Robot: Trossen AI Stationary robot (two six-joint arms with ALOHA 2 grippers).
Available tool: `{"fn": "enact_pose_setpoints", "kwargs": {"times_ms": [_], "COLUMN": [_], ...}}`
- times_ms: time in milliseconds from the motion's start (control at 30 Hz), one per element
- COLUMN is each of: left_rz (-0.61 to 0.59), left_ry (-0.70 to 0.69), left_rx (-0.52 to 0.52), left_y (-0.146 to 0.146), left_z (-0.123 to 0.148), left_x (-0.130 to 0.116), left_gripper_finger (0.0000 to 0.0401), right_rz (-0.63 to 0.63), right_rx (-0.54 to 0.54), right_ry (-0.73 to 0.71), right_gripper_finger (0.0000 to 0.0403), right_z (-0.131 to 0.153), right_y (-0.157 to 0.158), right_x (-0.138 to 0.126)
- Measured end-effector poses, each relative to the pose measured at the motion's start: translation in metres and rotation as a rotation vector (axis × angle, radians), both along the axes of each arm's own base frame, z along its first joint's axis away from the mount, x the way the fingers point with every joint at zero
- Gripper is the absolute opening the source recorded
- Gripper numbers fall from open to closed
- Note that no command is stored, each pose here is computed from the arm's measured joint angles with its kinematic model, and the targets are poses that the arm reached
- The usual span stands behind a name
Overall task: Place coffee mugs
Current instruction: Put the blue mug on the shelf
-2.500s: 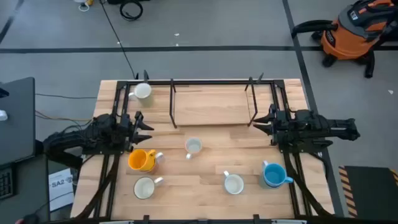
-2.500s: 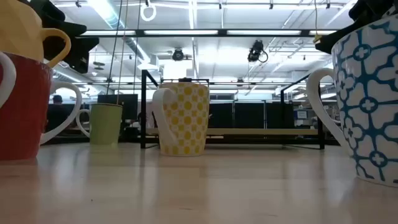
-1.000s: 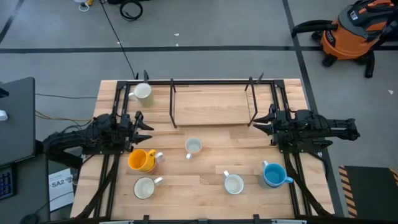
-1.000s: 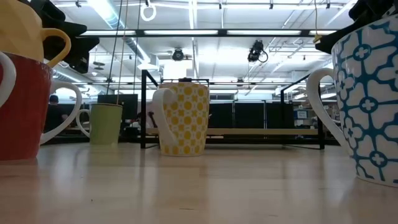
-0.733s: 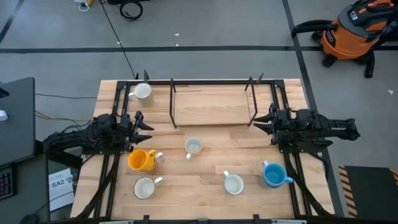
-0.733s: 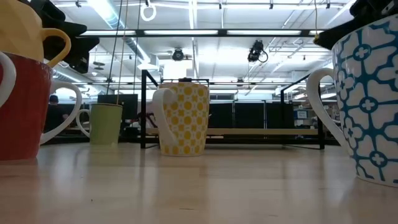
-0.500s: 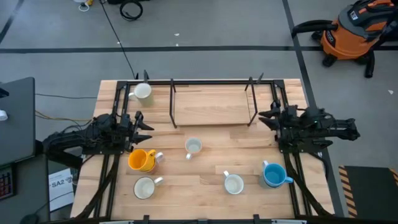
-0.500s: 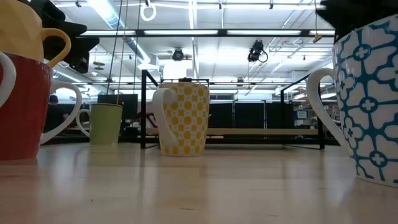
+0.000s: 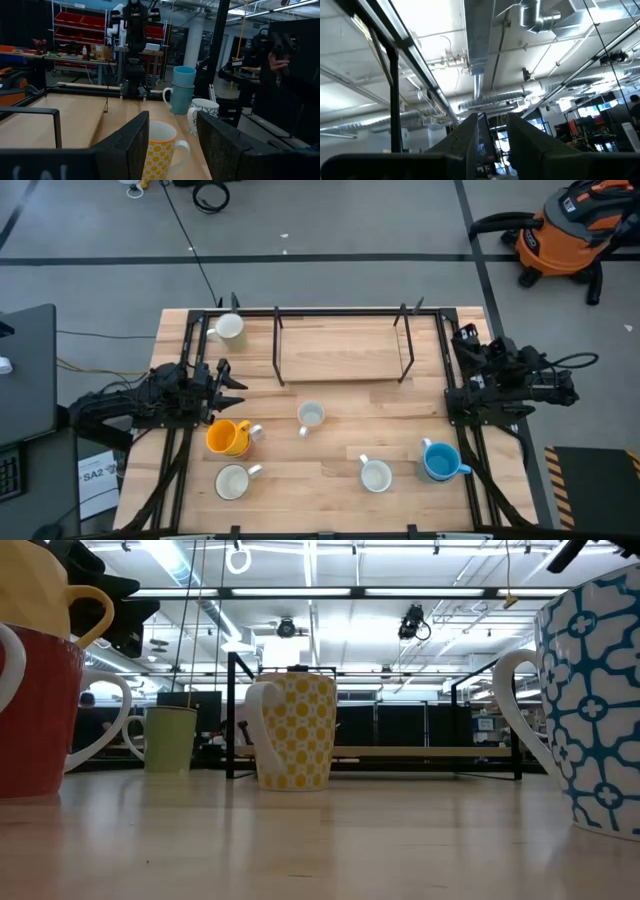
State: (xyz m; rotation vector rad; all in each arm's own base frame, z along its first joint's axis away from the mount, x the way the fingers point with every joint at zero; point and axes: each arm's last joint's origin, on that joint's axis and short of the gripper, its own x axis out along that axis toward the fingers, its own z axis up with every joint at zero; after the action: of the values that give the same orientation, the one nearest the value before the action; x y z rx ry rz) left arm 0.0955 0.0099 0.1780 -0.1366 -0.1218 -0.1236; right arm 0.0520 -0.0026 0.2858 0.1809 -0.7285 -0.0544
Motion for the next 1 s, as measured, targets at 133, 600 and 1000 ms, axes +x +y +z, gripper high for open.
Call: {"fn": "enact_pose_setpoints", "kwargs": {"times_ms": [133, 600, 1000], "left_rz": [0.0, 0.0, 0.0], "left_ry": [0.0, 0.0, 0.001], "left_rx": [0.0, 0.0, 0.001], "left_y": [0.0, 0.0, 0.0], "left_z": [0.0, 0.0, 0.0], "left_x": [0.0, 0.0, 0.0], "left_gripper_finger": [0.0172, 0.0172, 0.0172], "right_rz": [0.003, 0.078, 0.388], "right_rx": [0.002, 0.03, 0.346], "right_ry": [0.039, 0.428, 0.813], "right_gripper_finger": [0.0138, 0.0204, 0.0203], "right_z": [0.016, 0.117, 0.152], "right_y": [0.0, 0.001, 0.008], "right_x": [-0.005, -0.011, 0.02]}}
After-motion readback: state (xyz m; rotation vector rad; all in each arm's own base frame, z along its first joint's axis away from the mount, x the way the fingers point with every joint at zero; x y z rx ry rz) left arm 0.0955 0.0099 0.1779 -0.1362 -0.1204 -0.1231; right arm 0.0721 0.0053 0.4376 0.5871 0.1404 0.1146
